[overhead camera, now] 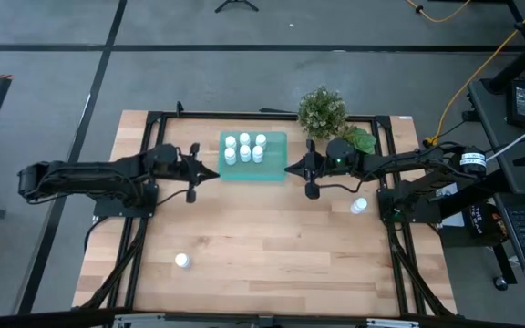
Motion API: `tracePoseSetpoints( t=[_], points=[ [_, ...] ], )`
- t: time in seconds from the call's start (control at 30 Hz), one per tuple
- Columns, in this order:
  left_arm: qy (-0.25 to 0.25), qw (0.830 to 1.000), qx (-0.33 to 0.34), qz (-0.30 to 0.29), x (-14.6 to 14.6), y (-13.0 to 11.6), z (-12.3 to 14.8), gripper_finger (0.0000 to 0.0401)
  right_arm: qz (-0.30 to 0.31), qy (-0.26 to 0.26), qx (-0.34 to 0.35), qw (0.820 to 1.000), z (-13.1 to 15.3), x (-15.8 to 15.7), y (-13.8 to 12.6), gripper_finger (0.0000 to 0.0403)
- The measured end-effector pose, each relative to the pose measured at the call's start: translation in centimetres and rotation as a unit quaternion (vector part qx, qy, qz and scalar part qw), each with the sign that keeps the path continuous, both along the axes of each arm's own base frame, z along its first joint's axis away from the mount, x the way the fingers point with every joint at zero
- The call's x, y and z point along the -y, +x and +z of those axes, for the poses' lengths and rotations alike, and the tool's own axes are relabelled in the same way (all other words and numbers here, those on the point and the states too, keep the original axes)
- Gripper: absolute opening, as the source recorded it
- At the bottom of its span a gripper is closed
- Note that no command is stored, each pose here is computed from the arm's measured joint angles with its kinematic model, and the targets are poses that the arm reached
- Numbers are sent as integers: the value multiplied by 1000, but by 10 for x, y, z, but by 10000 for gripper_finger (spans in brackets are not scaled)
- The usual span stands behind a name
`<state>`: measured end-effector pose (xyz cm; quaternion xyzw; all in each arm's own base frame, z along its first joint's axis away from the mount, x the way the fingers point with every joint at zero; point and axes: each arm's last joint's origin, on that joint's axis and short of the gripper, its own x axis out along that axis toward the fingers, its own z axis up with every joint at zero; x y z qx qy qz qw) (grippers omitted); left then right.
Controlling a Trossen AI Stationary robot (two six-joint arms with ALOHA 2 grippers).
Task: Pick and place pill bottles into a basket
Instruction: Put the white pill bottle into the green bin
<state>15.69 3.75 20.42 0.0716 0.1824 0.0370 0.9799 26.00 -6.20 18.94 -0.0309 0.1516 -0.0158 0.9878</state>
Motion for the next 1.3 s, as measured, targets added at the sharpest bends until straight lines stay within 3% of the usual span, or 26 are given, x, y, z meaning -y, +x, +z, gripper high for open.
tracePoseSetpoints(
  t=[0.27,0.47,0.67,0.73,0.9,1.17,1.3],
  points=[
    [11,1000,9,-14,4,-1,1,7,21,14,-47,999,15,-21,16,12],
    [40,999,15,-18,4,-1,3,4,2,-7,-139,990,34,-47,26,12],
    [59,997,36,-21,3,1,7,2,-6,18,-204,979,44,-70,24,4],
    [66,997,35,-24,3,1,7,5,-16,34,-218,975,44,-76,19,4],
    [82,996,39,-26,3,1,8,8,-116,39,-253,960,52,-87,-7,3],
    [89,993,71,-23,3,2,14,2,-176,61,-231,955,77,-114,-61,2],
    [86,993,72,-22,3,2,14,7,-213,97,-253,939,73,-121,-87,2]
  ],
)
